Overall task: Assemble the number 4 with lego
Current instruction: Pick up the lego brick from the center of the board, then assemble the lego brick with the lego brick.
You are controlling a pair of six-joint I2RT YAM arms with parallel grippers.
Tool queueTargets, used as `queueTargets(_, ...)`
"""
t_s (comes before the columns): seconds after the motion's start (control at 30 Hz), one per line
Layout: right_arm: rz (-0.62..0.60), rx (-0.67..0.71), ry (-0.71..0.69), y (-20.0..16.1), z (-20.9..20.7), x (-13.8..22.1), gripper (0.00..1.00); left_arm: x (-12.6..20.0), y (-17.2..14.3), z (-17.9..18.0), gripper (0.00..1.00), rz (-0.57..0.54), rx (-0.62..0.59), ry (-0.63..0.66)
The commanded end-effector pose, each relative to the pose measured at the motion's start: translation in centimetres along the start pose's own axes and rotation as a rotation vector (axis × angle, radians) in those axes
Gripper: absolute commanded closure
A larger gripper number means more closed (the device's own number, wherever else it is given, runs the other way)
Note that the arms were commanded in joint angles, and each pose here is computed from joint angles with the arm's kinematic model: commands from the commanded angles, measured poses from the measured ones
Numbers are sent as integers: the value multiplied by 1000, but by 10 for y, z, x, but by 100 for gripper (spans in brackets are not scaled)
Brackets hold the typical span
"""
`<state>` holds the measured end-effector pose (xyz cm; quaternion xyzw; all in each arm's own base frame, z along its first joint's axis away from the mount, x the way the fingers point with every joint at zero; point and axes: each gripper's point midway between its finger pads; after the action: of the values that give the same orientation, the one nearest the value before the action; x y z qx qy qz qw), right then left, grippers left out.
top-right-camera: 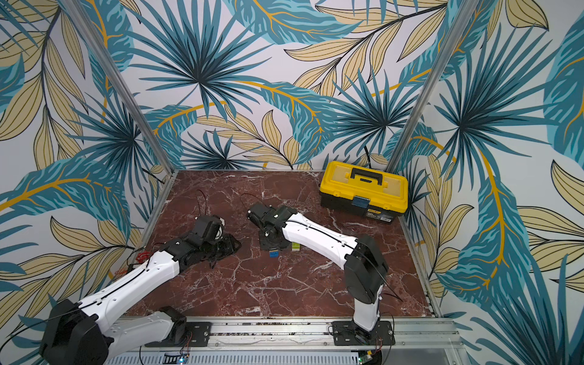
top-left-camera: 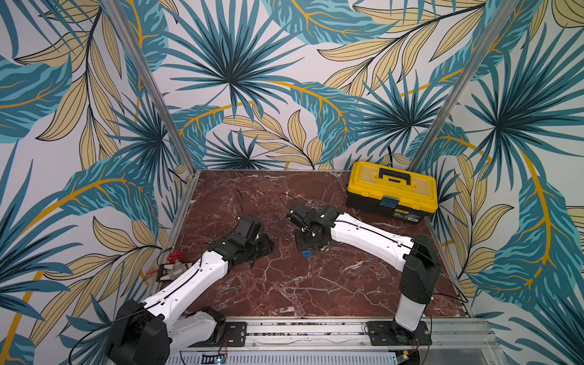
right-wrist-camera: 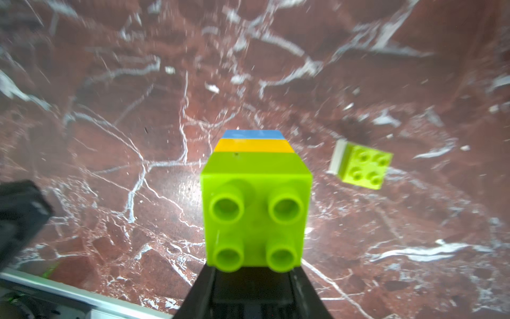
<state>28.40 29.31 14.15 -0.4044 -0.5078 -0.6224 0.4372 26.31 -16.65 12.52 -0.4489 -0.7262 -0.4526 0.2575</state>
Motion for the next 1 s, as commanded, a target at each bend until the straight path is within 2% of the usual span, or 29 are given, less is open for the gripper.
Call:
queueTargets(0.0, 14, 30, -40, 7, -24, 9, 81, -3, 7, -10, 65, -7, -6, -45)
queueTargets(0.13, 1, -32, -74, 30, -59, 11, 81, -13, 3, -15, 67, 18, 0, -79)
queueTargets(0.37, 46, -67, -112, 38, -89, -5, 81, -31, -8, -25, 68, 66, -5, -119)
queueTargets(0.7, 105, -69, -110, 33, -96, -24, 80, -48, -22, -39, 69, 115, -30, -138)
queueTargets(0.97, 112, -96, -114, 32, -96, -35, 80, -51, -22, -40, 69, 118, -33, -136)
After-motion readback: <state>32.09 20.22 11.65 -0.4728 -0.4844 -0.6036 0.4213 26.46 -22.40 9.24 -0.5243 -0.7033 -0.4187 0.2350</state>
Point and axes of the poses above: each gripper's point midway between its finger pads, its own x axis back along the fingers, its own z axis along the line the jaws close on, y = z × x, and after that the axes turned 14 degrees about -x, right-handed
